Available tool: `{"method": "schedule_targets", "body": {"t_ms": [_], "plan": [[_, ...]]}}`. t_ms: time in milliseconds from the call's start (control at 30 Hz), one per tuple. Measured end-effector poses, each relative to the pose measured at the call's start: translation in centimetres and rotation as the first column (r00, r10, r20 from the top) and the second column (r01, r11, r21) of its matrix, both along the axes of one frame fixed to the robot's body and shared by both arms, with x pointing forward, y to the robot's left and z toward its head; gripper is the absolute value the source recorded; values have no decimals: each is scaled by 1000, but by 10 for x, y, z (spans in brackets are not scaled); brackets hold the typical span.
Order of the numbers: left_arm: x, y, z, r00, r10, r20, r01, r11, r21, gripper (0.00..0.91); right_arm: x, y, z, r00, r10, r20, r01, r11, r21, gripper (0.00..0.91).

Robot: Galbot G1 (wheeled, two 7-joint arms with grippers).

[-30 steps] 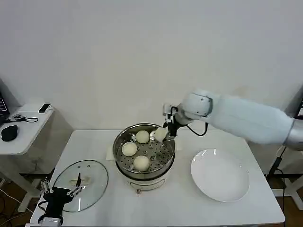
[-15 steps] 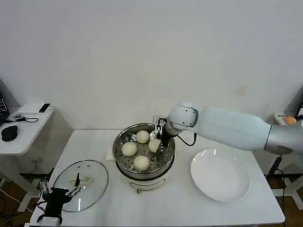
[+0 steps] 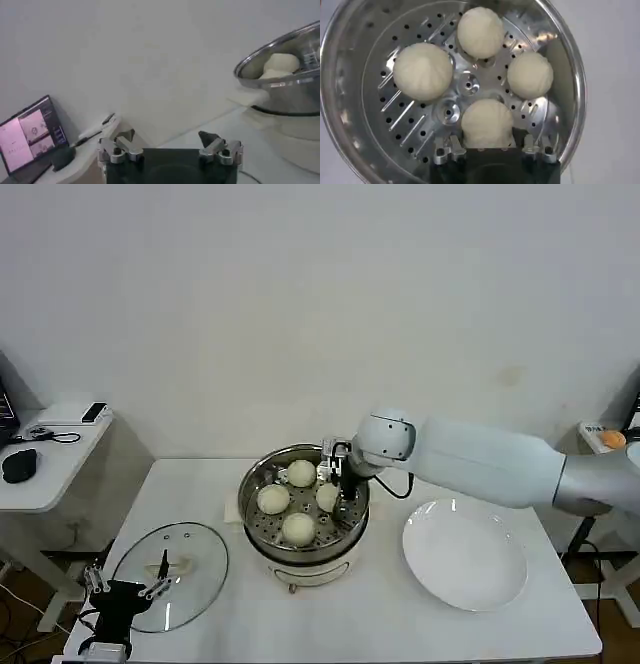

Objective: Take steamed baozi put them in steamer then cover it.

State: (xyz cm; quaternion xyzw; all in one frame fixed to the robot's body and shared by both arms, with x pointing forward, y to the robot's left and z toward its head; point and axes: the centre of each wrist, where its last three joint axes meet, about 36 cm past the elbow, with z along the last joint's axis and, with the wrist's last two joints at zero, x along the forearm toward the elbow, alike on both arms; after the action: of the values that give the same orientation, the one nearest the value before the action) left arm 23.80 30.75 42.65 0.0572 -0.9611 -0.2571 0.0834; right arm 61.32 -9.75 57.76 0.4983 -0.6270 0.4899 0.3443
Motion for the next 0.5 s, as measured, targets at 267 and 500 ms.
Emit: {"method": "schedule_targets", "body": {"t_ms": [267, 500], "plan": [[-1, -1, 2, 1000, 0, 3, 0, 1000, -1, 907, -4, -6, 17, 999, -7, 46, 6, 1000, 25, 907], [0, -2, 1, 1000, 0, 8, 0, 1000, -4, 907, -16, -20, 28, 991, -34, 130, 21, 995, 101, 907]]}}
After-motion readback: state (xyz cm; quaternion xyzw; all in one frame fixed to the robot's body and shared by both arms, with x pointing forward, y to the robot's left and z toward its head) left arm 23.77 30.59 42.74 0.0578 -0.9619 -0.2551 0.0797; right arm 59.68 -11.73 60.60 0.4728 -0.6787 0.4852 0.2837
